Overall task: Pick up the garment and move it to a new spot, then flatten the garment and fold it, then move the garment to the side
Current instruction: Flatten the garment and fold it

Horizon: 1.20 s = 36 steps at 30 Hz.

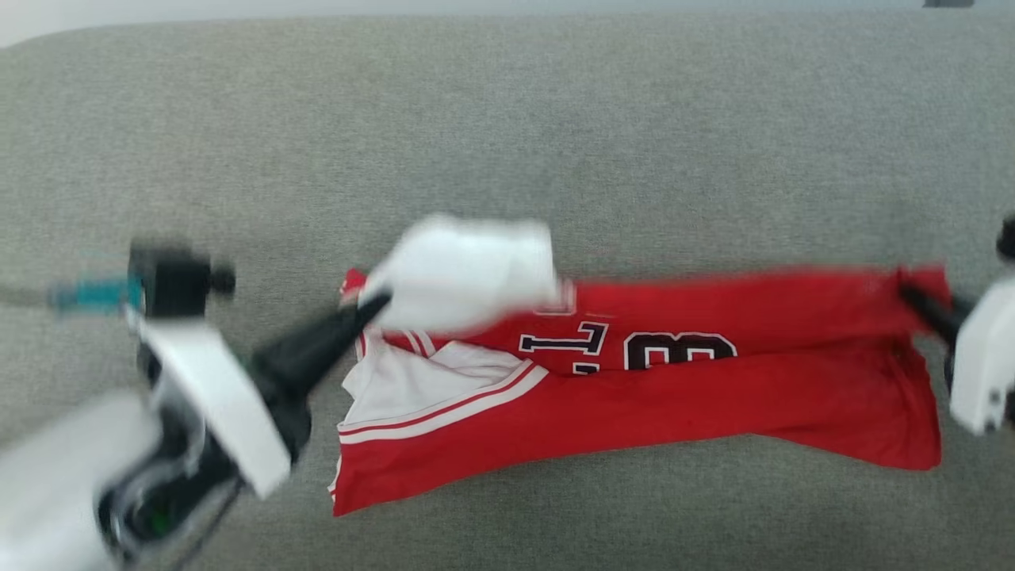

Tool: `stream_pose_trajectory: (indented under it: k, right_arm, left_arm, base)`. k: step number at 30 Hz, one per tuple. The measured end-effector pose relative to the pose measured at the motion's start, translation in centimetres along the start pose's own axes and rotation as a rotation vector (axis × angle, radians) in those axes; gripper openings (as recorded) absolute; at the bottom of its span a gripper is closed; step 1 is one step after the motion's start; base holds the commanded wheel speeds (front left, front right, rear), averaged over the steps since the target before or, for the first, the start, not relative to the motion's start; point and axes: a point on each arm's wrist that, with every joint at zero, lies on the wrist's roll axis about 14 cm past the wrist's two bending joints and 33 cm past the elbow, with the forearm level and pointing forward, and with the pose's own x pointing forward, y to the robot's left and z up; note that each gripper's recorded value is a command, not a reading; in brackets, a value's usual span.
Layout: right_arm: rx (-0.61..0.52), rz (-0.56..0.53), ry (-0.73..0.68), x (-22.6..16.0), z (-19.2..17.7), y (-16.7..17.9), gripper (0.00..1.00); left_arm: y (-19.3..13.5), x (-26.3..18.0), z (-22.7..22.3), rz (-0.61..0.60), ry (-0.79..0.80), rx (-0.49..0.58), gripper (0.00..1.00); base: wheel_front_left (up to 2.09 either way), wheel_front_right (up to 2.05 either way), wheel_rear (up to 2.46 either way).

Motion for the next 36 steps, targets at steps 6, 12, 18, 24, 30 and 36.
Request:
stream_pose_trajectory:
  k: [6, 12, 18, 24, 30, 36]
  right_arm:
    - [0.084, 0.019, 0.055, -0.8, -4.3, 0.9, 0.0]
    - [0.139, 0.001, 0.067, -0.2, -6.3, 1.0, 0.0]
    - [0.148, -0.009, 0.05, 0.2, -6.4, 0.9, 0.71]
    - [0.16, -0.029, 0.0, -0.6, -5.1, 0.1, 1.0]
    - [0.218, -0.049, 0.021, -1.0, -6.0, -0.7, 1.0]
    - [0.264, -0.035, 0.118, -0.2, -8.2, -0.3, 1.0]
  left_arm:
    - [0.3, -2.4, -5.9, 0.052, 0.046, -0.126, 0.0]
    - [2.0, -2.4, -10.4, 0.138, 0.091, -0.185, 0.0]
    - [3.3, -1.8, -11.2, 0.183, 0.089, -0.161, 0.02]
    - [3.7, -1.8, -9.4, 0.201, 0.014, -0.116, 0.95]
    - [3.8, -3.1, -8.2, 0.254, -0.109, -0.126, 1.0]
    - [4.7, -5.0, -8.2, 0.355, -0.211, -0.12, 1.0]
  base:
    - [0.0, 0.0, 0.0]
    - [0.0, 0.0, 0.0]
    - [0.0, 0.0, 0.0]
    - [0.0, 0.0, 0.0]
    - [0.0, 0.0, 0.0]
    - [0.0, 0.0, 0.0]
